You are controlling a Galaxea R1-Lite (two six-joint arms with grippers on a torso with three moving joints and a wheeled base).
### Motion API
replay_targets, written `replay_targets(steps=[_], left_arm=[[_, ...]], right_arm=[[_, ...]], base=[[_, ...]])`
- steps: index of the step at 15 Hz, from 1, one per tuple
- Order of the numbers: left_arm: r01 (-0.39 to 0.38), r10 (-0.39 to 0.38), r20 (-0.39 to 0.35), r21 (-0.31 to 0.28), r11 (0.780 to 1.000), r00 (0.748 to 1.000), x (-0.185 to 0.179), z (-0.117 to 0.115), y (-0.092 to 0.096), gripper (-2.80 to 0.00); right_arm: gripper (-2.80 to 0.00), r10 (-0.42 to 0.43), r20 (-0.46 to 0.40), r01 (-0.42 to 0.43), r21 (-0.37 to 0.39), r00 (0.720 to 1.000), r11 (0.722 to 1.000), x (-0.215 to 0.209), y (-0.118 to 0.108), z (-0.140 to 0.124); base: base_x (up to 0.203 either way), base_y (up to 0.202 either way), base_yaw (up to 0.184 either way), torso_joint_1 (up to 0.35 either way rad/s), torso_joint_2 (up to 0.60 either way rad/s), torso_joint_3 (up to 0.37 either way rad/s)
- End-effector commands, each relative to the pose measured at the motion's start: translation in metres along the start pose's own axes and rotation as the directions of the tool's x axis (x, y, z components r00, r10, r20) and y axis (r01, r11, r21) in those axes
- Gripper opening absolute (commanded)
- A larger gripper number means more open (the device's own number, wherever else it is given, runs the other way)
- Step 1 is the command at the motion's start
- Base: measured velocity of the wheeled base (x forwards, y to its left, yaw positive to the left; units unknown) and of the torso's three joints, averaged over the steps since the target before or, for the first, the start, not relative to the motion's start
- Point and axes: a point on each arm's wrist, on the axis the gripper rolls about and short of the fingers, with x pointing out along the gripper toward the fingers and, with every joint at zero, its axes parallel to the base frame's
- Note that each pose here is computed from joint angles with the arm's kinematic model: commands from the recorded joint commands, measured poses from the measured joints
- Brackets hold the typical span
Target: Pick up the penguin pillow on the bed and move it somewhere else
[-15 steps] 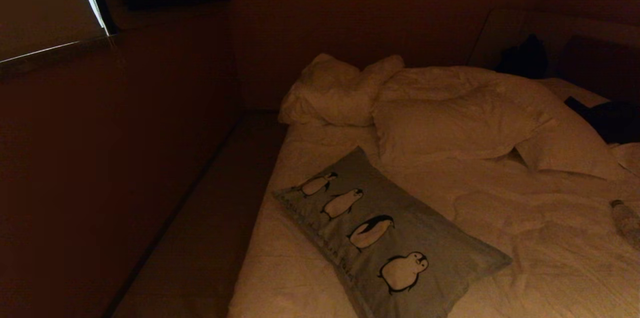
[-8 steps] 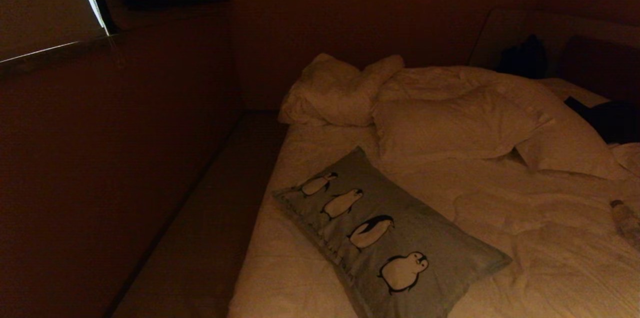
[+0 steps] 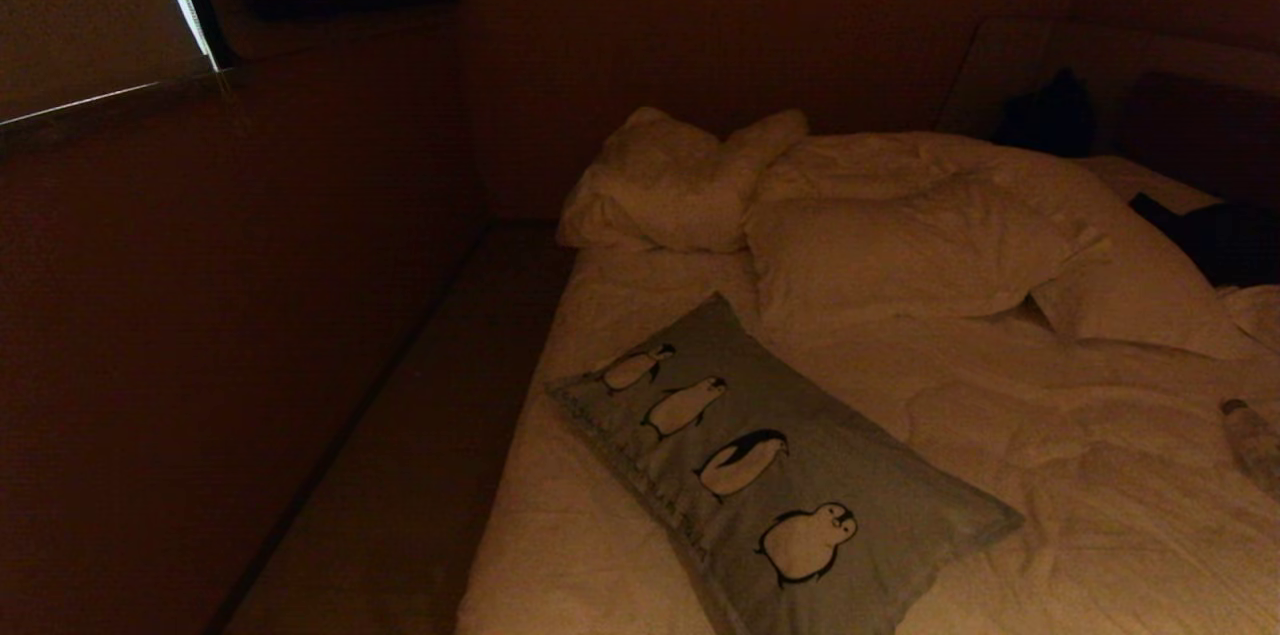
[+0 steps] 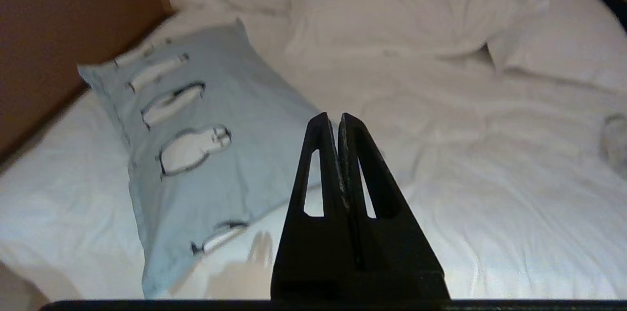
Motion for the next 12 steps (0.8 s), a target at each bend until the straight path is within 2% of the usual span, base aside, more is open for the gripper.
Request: replay_targets(steps=[1, 12], left_arm=[[-0.001, 0.001, 0.000, 0.000, 1.000, 1.000, 0.0000, 0.0000, 0.0000, -2.80], [-0.001, 0.001, 0.001, 0.000, 1.000, 1.000, -0.0001, 0.0000, 0.0000, -2.80]], right_arm=[[-2.80, 0.000, -0.052, 0.000, -0.001, 0.999, 1.000, -0.0003, 0.0002, -0.0054], [-2.80, -0.006, -0.052, 0.008, 0.037, 0.999, 0.999, -0.0002, 0.0001, -0.0055]], base=[[0.000, 0.000, 0.000, 0.000, 0.00, 0.000], [0.000, 0.000, 0.000, 0.000, 0.00, 0.000]])
